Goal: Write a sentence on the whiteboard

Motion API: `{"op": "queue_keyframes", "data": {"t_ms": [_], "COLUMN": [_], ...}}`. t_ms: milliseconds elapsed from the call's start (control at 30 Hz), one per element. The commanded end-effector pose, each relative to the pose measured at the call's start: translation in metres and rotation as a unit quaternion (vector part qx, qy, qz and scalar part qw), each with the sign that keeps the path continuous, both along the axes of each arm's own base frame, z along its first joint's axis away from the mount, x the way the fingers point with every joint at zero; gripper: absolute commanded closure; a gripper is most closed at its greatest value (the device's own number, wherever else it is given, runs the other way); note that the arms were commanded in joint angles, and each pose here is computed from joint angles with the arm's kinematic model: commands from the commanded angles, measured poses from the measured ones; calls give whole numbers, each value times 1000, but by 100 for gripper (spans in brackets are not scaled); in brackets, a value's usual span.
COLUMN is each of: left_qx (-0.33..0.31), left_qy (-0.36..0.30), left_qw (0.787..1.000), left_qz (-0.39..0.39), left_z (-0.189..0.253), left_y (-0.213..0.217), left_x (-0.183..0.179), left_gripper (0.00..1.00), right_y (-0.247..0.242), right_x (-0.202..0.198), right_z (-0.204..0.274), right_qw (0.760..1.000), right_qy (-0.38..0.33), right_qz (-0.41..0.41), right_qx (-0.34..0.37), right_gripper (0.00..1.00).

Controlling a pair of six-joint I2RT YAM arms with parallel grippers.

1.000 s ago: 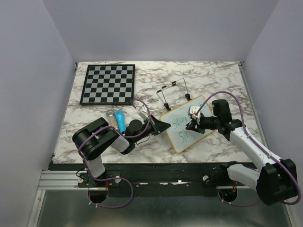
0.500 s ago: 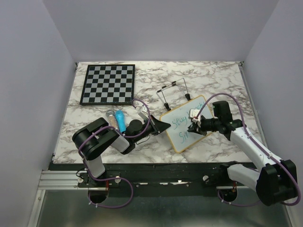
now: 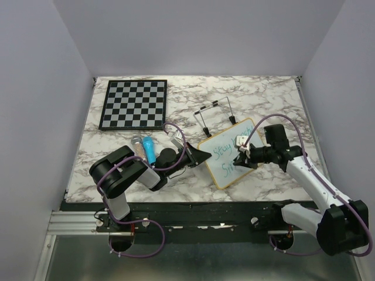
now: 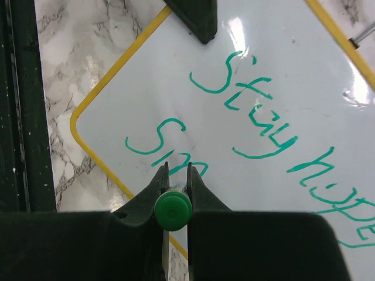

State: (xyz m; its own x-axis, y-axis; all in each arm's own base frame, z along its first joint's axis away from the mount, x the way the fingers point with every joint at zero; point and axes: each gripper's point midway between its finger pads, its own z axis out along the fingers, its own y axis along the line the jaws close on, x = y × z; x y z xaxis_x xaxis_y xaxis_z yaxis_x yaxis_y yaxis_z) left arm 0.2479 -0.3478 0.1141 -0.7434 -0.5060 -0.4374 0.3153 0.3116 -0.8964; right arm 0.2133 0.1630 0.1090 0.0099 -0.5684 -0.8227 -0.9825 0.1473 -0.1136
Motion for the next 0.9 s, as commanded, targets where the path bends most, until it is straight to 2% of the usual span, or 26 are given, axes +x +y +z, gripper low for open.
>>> {"op": "queue_keyframes", "data": {"t_ms": [0,367,867], "left_qx": [-38,-38,-39], "left_qy": [-43,-43,-45], "left_qw": [998,998,998], "left_qz": [-3,-9,-9], "left_z": [28,25,27], "left_y": [-3,-4,-5], "left_x": [0,-2,-1], "left_gripper": [100,100,100], "right_y": [4,-19,-18], "right_x": [6,24,19], "right_z": [35,32,24], "right_qw": [999,998,998], "right_qy": [-14,-22,-13], "right_qz": [-6,-42,-19], "right_qx": [42,46,52], "right_gripper": [99,100,99]}}
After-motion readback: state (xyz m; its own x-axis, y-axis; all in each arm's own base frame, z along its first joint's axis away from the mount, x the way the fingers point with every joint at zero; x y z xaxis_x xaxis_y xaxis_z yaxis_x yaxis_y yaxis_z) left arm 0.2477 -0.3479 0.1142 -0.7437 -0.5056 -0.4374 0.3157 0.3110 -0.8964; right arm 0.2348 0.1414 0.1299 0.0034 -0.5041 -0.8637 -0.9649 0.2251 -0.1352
